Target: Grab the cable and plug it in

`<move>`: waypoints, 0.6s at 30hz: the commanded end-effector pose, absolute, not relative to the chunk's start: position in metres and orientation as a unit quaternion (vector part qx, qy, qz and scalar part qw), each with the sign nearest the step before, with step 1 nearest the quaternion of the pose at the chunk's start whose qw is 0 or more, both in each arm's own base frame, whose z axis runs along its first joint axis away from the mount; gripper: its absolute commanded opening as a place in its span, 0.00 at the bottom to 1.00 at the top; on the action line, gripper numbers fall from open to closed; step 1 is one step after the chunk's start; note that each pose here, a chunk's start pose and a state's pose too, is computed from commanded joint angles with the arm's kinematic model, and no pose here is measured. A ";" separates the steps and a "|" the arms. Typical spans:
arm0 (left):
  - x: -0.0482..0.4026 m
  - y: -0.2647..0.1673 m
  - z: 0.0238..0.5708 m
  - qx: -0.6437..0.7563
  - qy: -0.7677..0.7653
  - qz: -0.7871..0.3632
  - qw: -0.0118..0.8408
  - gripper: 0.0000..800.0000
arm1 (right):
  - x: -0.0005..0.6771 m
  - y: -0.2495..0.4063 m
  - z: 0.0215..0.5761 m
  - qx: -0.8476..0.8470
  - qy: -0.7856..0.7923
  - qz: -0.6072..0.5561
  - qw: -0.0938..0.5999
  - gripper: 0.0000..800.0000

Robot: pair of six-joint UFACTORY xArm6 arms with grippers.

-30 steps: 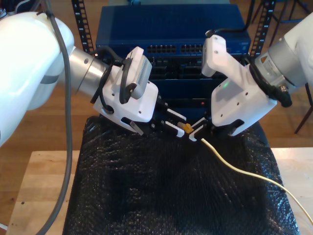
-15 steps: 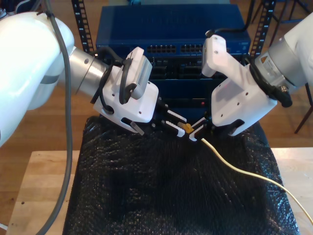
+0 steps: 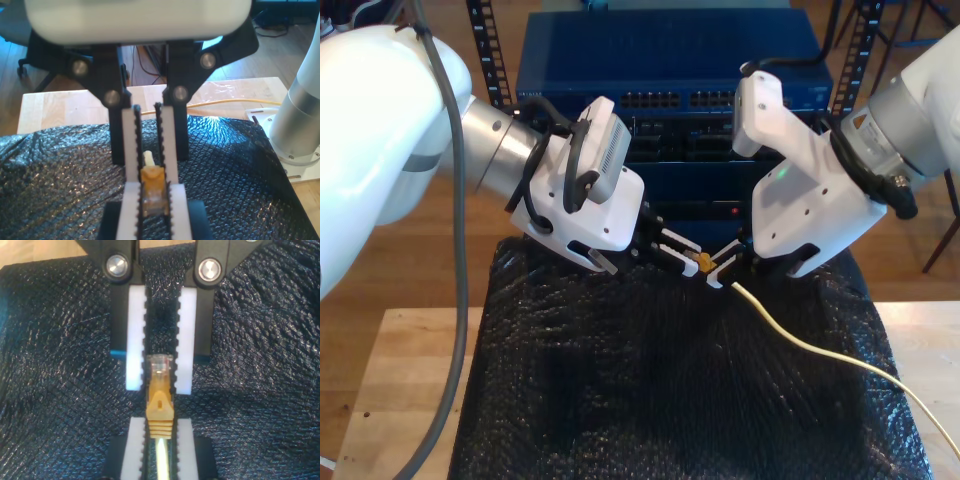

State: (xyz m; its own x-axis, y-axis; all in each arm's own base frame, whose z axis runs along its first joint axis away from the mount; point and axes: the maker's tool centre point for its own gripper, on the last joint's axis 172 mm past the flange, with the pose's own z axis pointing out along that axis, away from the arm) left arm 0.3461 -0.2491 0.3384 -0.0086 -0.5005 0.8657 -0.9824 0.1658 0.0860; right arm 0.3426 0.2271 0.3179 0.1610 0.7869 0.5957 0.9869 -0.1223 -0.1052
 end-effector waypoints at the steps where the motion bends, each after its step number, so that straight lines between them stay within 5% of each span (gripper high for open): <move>1: 0.346 -0.250 0.339 0.574 -0.645 0.297 0.409 0.11 | 0.343 0.227 0.318 -0.721 -0.615 -0.203 0.246 0.00; 11: 0.342 -0.250 0.333 0.575 -0.640 0.293 0.416 0.04 | 0.344 0.227 0.320 -0.721 -0.614 -0.206 0.245 0.01; 18: 0.341 -0.251 0.335 0.576 -0.639 0.292 0.418 0.00 | 0.345 0.230 0.326 -0.723 -0.604 -0.216 0.257 0.20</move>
